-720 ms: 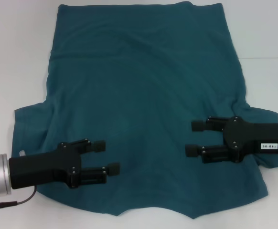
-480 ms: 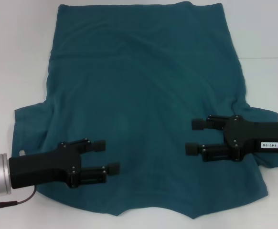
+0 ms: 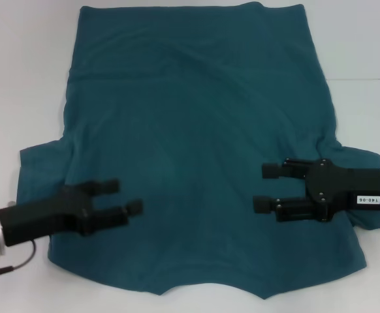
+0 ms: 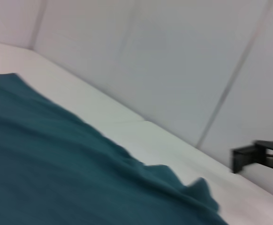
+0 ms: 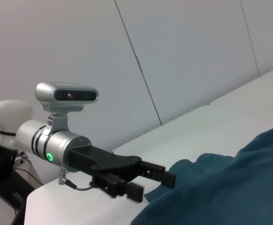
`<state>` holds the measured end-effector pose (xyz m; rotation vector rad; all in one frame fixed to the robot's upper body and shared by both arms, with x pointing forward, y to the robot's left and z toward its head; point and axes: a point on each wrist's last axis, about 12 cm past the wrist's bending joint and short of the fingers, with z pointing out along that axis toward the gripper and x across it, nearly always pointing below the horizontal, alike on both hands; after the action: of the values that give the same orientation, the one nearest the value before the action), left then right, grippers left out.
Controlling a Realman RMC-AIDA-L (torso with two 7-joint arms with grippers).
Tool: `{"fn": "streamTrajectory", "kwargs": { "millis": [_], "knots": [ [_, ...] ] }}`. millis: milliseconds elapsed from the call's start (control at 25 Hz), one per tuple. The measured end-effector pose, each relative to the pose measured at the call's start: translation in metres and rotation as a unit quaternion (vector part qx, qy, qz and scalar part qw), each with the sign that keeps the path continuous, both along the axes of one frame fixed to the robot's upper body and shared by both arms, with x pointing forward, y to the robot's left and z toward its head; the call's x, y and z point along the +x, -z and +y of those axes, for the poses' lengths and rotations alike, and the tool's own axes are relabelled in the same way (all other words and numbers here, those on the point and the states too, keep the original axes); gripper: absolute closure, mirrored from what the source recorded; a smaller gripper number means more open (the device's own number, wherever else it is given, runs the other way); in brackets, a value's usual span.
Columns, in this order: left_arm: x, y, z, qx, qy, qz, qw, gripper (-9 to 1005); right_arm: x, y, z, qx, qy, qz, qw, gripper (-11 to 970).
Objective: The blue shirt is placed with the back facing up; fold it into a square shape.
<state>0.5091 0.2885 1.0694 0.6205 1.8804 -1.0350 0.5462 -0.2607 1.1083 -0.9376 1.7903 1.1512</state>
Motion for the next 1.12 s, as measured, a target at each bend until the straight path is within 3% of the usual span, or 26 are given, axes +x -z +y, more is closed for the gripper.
{"fn": "streamTrajectory", "kwargs": {
  "millis": [240, 640, 960, 1120],
  "knots": [
    [0.000, 0.005, 0.024, -0.029, -0.102, 0.005, 0.994, 119, -0.001, 0.001, 0.002, 0.007, 0.001, 0.002, 1.000, 34],
    [0.001, 0.022, 0.058, -0.031, -0.258, 0.041, 0.965, 119, -0.002, 0.001, 0.005, 0.021, 0.005, 0.003, 1.000, 34],
    [0.005, 0.039, 0.068, 0.001, -0.329, 0.075, 0.941, 120, -0.001, 0.001, 0.005, 0.022, 0.006, 0.002, 1.000, 35],
    [0.007, 0.042, 0.069, 0.010, -0.342, 0.081, 0.936, 120, -0.001, 0.001, 0.005, 0.024, 0.007, 0.002, 1.000, 35]
  ]
}}
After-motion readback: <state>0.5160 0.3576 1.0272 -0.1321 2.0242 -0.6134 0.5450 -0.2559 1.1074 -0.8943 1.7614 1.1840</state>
